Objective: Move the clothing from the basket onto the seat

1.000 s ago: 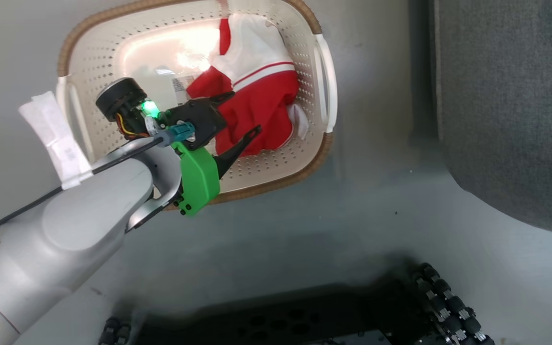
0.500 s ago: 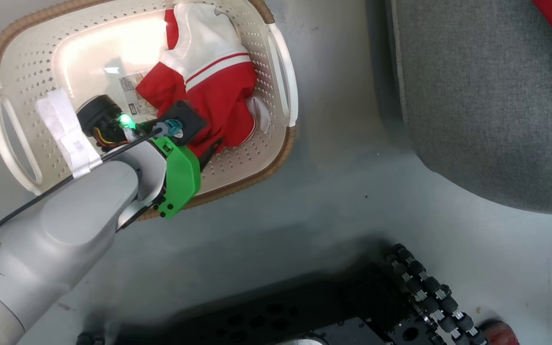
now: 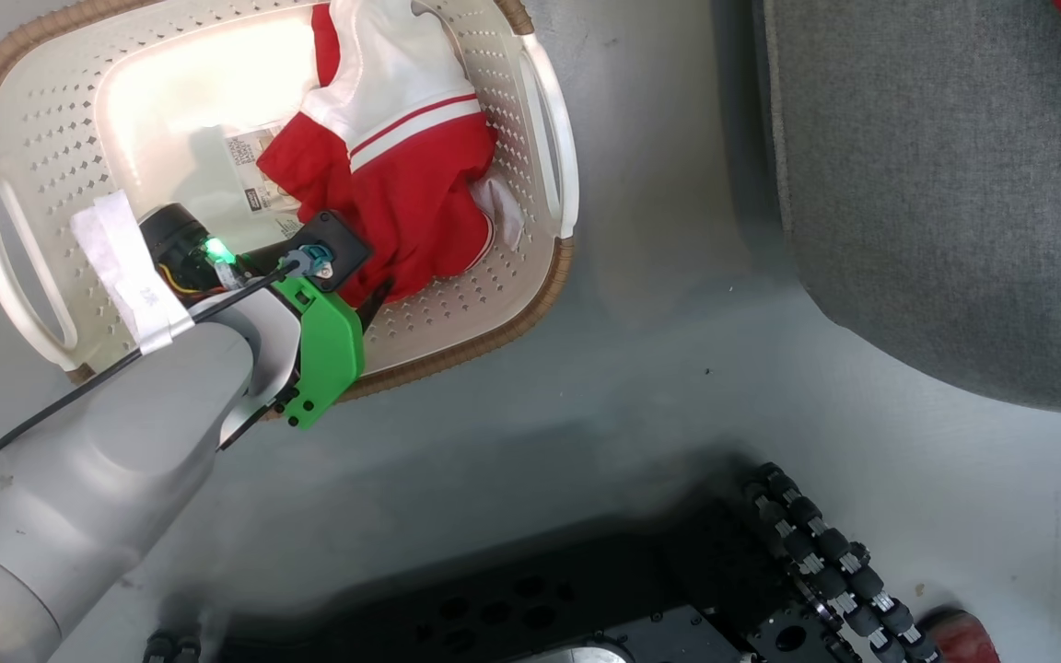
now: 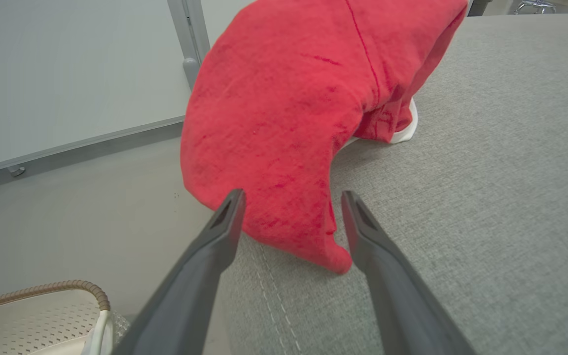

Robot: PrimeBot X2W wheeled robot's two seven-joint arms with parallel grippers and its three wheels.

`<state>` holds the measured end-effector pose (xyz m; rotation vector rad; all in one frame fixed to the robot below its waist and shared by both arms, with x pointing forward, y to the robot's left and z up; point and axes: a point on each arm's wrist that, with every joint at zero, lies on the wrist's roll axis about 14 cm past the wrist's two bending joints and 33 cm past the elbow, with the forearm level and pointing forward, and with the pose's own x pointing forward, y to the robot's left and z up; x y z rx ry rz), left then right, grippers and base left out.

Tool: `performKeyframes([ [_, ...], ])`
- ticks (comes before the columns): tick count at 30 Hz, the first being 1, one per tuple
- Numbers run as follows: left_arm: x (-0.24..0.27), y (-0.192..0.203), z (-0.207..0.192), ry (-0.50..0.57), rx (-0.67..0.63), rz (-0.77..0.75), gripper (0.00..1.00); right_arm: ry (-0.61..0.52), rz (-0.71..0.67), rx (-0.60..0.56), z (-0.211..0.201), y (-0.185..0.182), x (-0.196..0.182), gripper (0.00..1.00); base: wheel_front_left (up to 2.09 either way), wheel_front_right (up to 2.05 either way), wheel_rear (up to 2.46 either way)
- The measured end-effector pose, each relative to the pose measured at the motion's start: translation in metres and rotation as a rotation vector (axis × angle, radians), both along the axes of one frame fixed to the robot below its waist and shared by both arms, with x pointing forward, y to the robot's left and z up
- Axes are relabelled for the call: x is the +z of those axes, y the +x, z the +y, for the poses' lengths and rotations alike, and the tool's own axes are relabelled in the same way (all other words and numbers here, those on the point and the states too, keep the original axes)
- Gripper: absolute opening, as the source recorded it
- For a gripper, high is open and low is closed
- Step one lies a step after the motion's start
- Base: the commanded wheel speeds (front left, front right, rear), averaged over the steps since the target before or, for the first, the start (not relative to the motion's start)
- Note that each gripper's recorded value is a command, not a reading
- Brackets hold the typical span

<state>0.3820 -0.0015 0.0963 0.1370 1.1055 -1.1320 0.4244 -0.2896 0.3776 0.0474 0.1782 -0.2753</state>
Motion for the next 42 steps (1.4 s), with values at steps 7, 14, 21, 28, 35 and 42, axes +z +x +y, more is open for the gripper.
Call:
performKeyframes([
  [7, 0.005, 0.002, -0.009, -0.046, 0.019, -0.014, 0.95, -0.002, 0.01, -0.002, 0.0, -0.003, 0.0, 1.0, 0.0, 0.0, 0.0],
  [14, 0.014, 0.01, -0.02, -0.117, 0.049, -0.067, 0.0, -0.007, 0.01, -0.002, 0.0, -0.005, 0.003, 1.0, 0.0, 0.0, 0.0],
  [21, 0.032, 0.023, -0.026, -0.197, 0.095, -0.121, 0.0, -0.005, -0.034, 0.028, 0.007, 0.007, 0.009, 1.0, 0.0, 0.0, 0.0],
  [28, 0.063, 0.045, -0.026, -0.292, 0.207, -0.159, 0.0, 0.0, -0.082, 0.101, 0.028, 0.029, 0.008, 1.0, 0.0, 0.0, 0.0],
  [35, 0.114, 0.068, -0.018, -0.347, 0.279, -0.226, 0.0, 0.016, -0.162, 0.191, 0.059, 0.046, 0.028, 1.0, 0.0, 0.0, 0.0],
  [42, 0.186, 0.093, -0.003, -0.428, 0.381, -0.351, 0.0, 0.045, -0.221, 0.252, 0.083, 0.048, 0.053, 1.0, 0.0, 0.0, 0.0],
])
